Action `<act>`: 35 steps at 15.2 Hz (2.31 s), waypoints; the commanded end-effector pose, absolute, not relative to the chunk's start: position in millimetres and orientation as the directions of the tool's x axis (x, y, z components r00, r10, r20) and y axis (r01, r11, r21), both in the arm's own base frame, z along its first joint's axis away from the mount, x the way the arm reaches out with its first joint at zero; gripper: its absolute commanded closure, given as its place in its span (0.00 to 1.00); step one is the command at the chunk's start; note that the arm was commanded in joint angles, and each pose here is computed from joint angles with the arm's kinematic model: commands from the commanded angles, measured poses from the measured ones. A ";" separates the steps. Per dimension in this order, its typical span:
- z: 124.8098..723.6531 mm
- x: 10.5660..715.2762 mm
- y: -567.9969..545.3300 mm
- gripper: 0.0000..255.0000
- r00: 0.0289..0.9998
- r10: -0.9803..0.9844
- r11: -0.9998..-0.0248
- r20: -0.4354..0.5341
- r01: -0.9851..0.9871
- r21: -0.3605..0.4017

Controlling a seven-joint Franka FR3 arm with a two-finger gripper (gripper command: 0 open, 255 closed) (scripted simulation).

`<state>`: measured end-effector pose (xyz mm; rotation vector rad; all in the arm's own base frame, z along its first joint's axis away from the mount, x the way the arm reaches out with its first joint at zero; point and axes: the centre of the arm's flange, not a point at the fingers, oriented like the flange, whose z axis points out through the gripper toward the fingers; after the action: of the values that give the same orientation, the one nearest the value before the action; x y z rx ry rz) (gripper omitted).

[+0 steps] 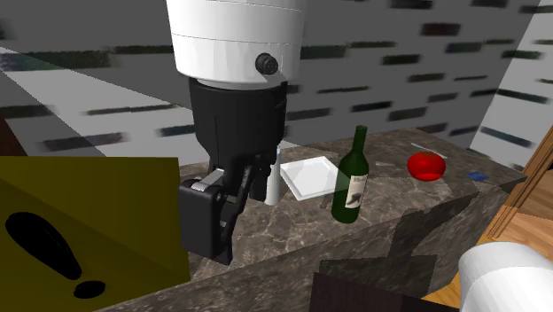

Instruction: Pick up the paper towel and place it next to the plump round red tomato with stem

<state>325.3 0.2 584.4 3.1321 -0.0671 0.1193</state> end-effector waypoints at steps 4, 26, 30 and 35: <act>572.1 330.7 -36.6 0.00 0.997 -0.021 -1.000 0.075 -0.022 0.009; 485.9 393.8 -303.4 0.00 0.989 0.136 -0.990 0.064 0.134 0.040; 471.1 409.6 -351.0 0.00 0.985 0.164 -0.986 0.061 0.162 0.046; 452.9 431.2 -410.0 0.00 0.978 0.199 -0.979 0.058 0.196 0.053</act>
<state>428.5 -395.8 456.7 3.0809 0.2919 0.0964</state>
